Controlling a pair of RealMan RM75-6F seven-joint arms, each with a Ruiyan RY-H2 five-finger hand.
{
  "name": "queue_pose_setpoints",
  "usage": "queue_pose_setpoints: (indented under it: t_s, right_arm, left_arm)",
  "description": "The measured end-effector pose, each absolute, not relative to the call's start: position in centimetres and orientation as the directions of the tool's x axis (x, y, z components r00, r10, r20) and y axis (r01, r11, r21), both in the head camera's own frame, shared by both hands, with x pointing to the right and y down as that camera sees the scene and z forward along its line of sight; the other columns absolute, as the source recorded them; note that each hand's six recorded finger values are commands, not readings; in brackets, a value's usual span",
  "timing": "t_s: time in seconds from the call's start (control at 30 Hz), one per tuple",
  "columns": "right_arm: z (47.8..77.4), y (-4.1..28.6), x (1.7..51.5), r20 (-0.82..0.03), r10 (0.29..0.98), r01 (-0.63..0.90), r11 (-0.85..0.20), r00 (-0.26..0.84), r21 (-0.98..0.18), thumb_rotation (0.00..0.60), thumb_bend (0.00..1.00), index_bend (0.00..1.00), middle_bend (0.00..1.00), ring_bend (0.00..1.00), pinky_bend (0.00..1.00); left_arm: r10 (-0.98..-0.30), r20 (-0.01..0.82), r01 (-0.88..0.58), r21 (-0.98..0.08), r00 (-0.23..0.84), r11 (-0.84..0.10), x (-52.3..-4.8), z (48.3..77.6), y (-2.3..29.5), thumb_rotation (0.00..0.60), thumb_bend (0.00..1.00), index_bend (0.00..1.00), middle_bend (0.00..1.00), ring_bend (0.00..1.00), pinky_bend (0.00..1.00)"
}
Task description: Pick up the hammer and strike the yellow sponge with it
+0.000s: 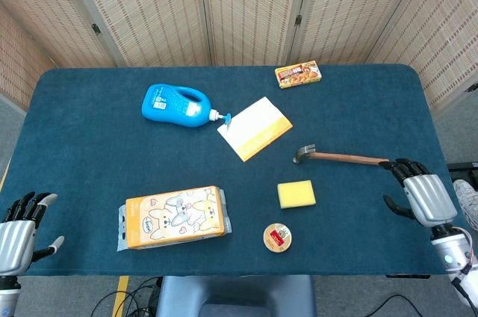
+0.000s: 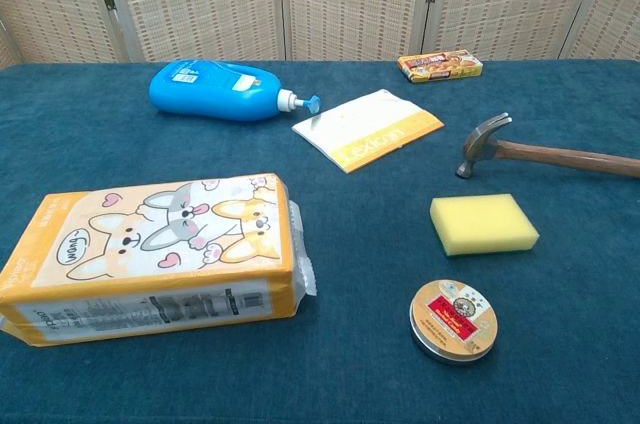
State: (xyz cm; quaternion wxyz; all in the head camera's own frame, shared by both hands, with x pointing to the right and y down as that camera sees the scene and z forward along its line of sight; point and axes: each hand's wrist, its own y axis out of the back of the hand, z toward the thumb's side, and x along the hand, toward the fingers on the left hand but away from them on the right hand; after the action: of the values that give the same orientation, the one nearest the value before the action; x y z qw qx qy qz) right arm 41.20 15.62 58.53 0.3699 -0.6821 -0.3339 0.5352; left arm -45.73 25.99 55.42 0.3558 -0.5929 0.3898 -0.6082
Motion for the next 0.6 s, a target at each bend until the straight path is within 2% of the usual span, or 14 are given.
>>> queue_pose_setpoints:
  t_s: [0.3,0.5,0.6]
  right_arm:
    - [63.2,11.2,38.5,-0.535,0.813,0.015,-0.552,0.230,-0.833,0.600,0.23,0.24,0.32,0.18,0.24]
    - [66.3,8.8,36.8,-0.558,0.796,-0.013,-0.571,0.234,-0.821,0.600,0.26,0.23,0.32,0.17,0.24]
    - [67.7,8.1,35.9,-0.572,0.785,-0.018,-0.585,0.237,-0.811,0.600,0.26,0.24,0.32,0.13,0.18]
  left_arm:
    - [-0.890,0.451,-0.027,-0.893,-0.064,-0.450,-46.2,55.3,26.4,0.600,0.21,0.22,0.20,0.12,0.18]
    - [-0.889,0.450,-0.021,-0.893,-0.082,-0.450,-46.7,55.1,26.6,0.600,0.21,0.22,0.20,0.12,0.18]
    - [-0.889,0.450,-0.021,-0.893,-0.086,-0.450,-46.8,55.1,26.6,0.600,0.21,0.22,0.20,0.12,0.18]
